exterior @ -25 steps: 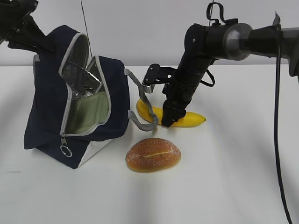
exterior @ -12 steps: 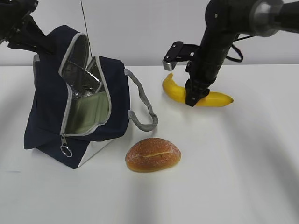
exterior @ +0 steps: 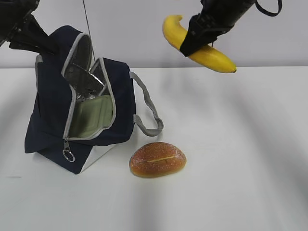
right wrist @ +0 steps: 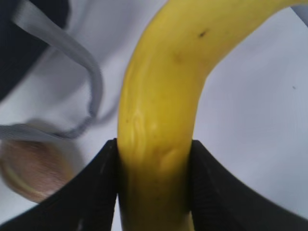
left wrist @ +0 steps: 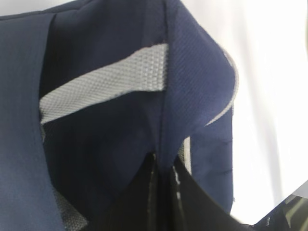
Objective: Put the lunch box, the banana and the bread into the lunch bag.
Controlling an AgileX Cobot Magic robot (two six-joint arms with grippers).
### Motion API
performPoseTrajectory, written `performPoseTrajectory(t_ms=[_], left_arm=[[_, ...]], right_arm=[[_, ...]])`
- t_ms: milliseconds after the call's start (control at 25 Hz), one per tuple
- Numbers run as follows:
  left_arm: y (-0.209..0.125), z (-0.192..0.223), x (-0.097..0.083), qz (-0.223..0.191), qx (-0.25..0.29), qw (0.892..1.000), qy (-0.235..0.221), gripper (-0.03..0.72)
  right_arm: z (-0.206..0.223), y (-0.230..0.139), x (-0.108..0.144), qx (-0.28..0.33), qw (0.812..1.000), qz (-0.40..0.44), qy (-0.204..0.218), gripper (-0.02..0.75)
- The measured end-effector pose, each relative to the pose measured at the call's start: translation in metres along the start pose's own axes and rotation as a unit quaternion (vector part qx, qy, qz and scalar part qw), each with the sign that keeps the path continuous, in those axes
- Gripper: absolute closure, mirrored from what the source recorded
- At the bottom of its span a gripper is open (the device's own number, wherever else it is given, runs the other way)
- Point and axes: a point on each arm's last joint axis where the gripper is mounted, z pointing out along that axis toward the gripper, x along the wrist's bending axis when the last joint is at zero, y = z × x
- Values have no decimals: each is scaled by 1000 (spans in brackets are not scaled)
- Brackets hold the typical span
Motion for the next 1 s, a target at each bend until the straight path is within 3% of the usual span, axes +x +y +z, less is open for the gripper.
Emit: performPoseTrajectory(t_ms=[160, 600, 800, 1000], left_arm=[[0, 0, -1, -2, -2, 1000, -6, 704], [0, 0, -2, -3, -2, 1000, -9, 704], [1, 0, -3, -6, -5, 1000, -17, 704], [1, 0, -4, -7, -5, 1000, -19, 704]], right_arm=[[-18, 15, 30, -35, 997, 23, 58, 411], [1, 48, 112, -28, 990, 26, 134, 411], [38, 55, 121, -33, 979, 79, 184, 411], [74, 55, 113, -38, 973, 141, 178, 411]])
